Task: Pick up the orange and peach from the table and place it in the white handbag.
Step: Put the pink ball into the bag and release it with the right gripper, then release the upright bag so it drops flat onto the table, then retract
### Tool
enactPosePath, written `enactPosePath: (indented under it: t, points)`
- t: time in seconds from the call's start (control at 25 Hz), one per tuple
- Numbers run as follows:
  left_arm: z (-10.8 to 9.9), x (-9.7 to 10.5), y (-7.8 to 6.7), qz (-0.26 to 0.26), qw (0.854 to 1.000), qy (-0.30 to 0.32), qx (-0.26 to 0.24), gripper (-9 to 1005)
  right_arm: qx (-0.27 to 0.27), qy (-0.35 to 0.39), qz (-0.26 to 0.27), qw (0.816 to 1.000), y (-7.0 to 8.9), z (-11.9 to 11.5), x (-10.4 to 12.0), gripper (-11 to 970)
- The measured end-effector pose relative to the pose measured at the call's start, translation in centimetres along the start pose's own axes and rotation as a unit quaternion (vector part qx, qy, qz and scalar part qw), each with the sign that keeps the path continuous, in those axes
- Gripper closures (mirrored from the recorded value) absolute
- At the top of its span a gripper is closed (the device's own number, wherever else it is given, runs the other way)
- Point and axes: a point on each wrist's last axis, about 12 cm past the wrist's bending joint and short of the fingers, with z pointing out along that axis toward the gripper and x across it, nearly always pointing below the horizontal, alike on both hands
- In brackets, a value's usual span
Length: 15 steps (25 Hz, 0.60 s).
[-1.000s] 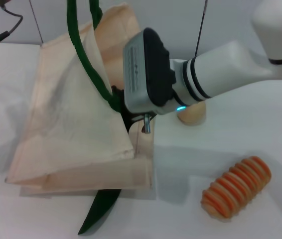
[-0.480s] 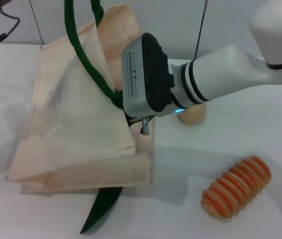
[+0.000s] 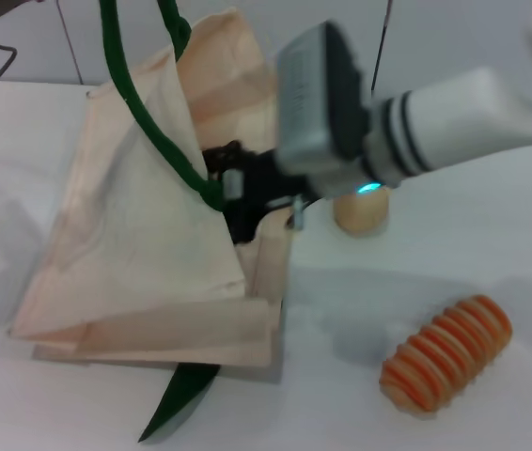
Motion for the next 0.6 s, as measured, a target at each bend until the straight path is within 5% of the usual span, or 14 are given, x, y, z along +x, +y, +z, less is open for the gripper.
enactPosePath:
  t: [0.16,0.4,0.6]
  points:
    - [0.0,0.0,0.1,0.001,1.0,-0.001,-0.003,884,0.023,-0.038,0.047,0.998,-1.5,-3.8,1.7,118]
    - [-0.4,0.2,0.5,-0.001,1.0,-0.006,-0.021,883,0.14,-0.069,0.123,0.98,-3.1,-9.3,5.9,68]
    - [-0.7,0.7,0.8,0.016,0.999,-0.009,-0.031,879,0.217,-0.108,0.164,0.956,-2.7,-12.6,8.7,68]
